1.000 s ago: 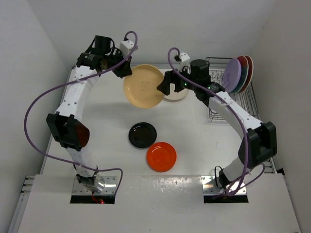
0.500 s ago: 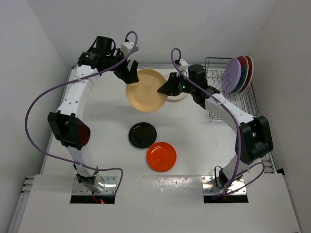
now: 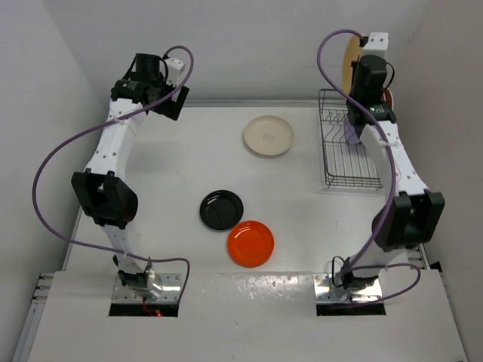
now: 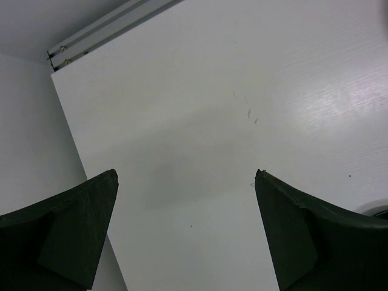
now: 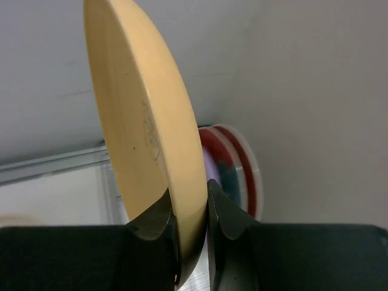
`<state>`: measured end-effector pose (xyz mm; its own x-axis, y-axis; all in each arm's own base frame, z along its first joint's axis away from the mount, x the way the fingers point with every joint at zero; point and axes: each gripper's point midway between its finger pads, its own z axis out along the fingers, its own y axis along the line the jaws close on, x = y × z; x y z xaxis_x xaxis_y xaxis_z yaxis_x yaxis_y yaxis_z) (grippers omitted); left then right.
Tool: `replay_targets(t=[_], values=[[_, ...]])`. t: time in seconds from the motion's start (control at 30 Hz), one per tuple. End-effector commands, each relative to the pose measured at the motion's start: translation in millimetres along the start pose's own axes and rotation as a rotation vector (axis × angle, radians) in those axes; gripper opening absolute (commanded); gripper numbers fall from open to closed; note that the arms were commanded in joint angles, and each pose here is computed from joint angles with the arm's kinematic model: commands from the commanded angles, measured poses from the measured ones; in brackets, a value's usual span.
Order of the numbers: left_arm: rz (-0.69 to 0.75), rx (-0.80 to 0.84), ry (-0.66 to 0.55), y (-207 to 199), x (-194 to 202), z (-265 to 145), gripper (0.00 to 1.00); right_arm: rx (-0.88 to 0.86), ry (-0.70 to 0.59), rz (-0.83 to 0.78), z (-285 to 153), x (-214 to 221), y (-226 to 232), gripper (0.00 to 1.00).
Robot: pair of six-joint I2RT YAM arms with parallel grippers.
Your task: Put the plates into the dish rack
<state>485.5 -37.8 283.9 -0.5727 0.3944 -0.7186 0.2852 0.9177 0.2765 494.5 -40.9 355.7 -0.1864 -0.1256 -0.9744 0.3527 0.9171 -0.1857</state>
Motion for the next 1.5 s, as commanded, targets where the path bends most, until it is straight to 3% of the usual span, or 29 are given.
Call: replay_targets(t=[0.0,0.2,0.7,0.87,0.97,1.0,1.1,1.13,1.27,1.37,1.47], values=[[-0.009,-0.043,0.039,7.1,11.4,16.7,1.0,0.277,0.034,-0.238,30.1,6.5,-43.2,0.0],[-0.004,-0.048,0.093,5.3,25.1,36.5,1.0,0.376,0.057,-0.31,79.3,38.5,-50.6,0.0],[0.019,-0.003,0.141,-4.9,40.2,60.9,1.0,0.281,0.298,-0.199,101.8,173.4,-33.2,0.0],[0.019,0.012,0.155,-8.2,44.5,64.0,1.0,0.218,0.346,-0.115,104.8,188.4,-26.6,0.0],[0.037,0.071,0.146,-17.6,43.9,64.1,1.0,0.204,0.373,-0.128,106.4,190.7,-26.5,0.18],[0.045,0.092,0.153,-21.2,46.7,60.9,1.0,0.197,0.378,-0.13,106.1,189.4,-26.6,0.36],[0.066,0.147,0.179,-31.6,58.6,60.1,1.0,0.15,0.361,-0.135,102.3,168.7,-23.8,0.76],[0.066,0.15,0.188,-32.9,61.9,61.0,1.0,0.14,0.36,-0.134,100.3,163.3,-23.6,0.8],[0.083,0.18,0.204,-38.6,71.1,54.5,1.0,0.122,0.285,-0.091,80.1,105.2,-27.3,0.89],[0.083,0.186,0.218,-40.8,77.5,53.6,1.0,0.101,0.246,-0.025,58.4,79.4,-19.4,0.89],[0.09,0.195,0.224,-46.0,79.4,54.3,1.0,-0.113,0.266,0.02,34.5,95.4,54.1,0.79]])
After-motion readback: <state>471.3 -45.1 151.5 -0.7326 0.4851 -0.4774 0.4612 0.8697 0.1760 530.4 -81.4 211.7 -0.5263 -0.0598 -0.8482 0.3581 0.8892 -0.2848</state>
